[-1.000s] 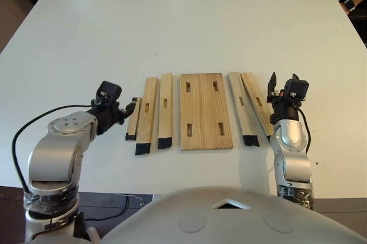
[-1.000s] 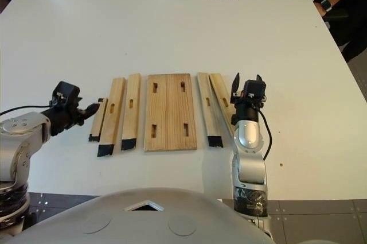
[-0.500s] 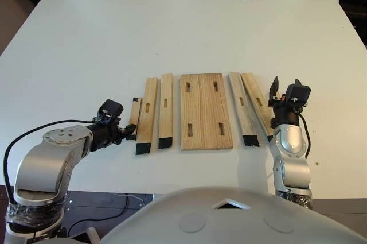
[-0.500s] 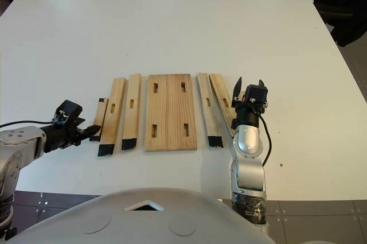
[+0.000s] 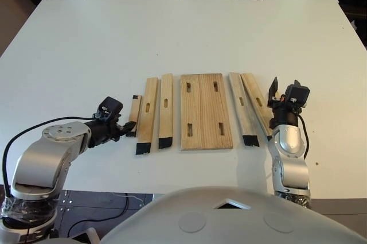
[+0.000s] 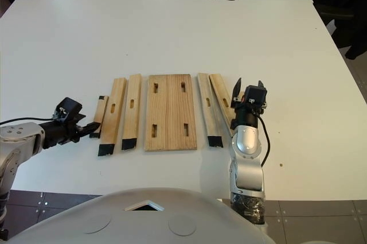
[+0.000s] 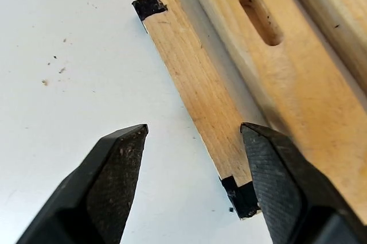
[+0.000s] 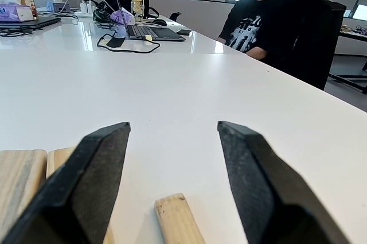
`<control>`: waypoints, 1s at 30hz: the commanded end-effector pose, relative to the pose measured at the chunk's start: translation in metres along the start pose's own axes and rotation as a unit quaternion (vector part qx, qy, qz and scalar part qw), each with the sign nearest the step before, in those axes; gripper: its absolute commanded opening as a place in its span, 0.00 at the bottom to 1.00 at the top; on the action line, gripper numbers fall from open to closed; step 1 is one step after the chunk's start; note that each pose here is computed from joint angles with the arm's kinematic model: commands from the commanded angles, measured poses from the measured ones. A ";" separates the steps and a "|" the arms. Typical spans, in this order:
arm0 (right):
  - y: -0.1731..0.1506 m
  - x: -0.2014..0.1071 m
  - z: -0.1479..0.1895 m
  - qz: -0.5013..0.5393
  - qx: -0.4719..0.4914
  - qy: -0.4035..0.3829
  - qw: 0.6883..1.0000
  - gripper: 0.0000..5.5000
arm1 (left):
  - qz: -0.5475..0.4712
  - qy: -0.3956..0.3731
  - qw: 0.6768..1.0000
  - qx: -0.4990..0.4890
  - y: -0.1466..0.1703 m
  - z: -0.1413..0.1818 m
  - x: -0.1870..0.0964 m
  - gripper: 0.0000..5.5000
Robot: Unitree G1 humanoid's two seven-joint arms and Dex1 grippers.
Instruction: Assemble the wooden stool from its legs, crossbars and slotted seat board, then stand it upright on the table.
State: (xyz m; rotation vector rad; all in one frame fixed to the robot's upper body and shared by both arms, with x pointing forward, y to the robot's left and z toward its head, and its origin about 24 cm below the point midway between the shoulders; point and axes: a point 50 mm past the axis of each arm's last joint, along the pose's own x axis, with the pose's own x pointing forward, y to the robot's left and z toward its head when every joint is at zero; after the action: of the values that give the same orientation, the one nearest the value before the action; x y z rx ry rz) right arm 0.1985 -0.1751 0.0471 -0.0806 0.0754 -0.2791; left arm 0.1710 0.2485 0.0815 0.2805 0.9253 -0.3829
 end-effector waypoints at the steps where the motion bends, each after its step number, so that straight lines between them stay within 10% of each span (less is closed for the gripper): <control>1: 0.003 -0.002 -0.001 -0.003 0.000 0.002 1.000 0.51 | 0.036 0.079 0.996 -0.023 0.018 -0.031 0.012 0.54; 30: 0.004 0.005 0.001 0.005 -0.002 -0.009 1.000 0.51 | 0.037 -0.046 0.995 -0.086 0.020 0.018 0.022 0.54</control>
State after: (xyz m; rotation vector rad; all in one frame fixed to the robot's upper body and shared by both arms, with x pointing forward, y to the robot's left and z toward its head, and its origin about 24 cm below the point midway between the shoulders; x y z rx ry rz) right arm 0.2015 -0.1738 0.0454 -0.0886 0.0677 -0.2761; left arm 0.2042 0.2549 0.0755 0.1497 0.8382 -0.2569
